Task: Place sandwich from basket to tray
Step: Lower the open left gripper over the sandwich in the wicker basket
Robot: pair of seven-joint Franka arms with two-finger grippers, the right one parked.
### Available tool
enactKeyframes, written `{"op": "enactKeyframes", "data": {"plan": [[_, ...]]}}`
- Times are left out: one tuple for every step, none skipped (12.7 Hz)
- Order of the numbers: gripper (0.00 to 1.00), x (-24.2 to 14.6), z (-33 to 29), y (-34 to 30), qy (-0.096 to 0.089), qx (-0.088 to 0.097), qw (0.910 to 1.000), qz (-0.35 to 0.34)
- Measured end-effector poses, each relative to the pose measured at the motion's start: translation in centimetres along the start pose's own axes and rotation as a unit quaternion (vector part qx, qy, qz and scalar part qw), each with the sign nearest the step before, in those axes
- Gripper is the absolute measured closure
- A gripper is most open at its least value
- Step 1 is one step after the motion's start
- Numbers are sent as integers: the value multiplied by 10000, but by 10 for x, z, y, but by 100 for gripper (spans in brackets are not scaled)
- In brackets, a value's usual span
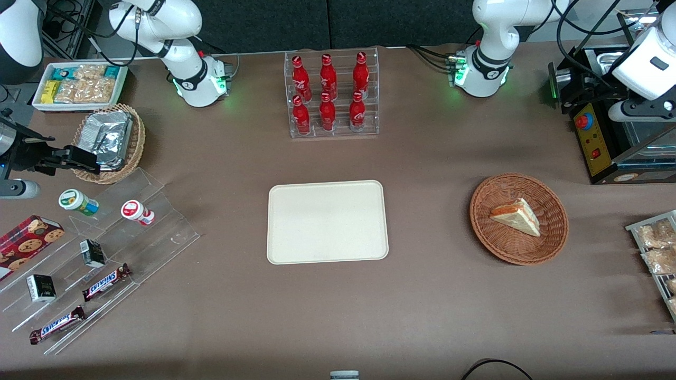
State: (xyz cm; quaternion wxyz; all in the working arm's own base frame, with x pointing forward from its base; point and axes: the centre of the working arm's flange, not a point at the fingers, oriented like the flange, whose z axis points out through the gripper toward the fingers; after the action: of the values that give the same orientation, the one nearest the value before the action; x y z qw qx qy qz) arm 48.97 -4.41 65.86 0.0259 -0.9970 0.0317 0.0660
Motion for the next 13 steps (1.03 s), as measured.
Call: {"op": "enactKeyframes", "data": {"plan": [[0,0,0,0,-2,0,10000,0],[0,1,1,0,-10,-1,10000,0],[0,2,2,0,-35,-2,10000,-4],[0,5,6,0,-85,1,10000,-34],[0,12,14,-1,-182,12,9997,-168],[0,22,28,-3,-330,36,9984,-466],[0,34,44,-5,-480,67,9953,-843],[0,46,63,-7,-576,97,9905,-1242],[0,58,81,-11,-597,115,9837,-1693],[0,66,102,-17,-579,126,9740,-2188],[0,72,124,-21,-554,137,9622,-2662],[0,76,150,-23,-508,146,9471,-3165],[0,79,179,-22,-438,146,9288,-3676]]}}
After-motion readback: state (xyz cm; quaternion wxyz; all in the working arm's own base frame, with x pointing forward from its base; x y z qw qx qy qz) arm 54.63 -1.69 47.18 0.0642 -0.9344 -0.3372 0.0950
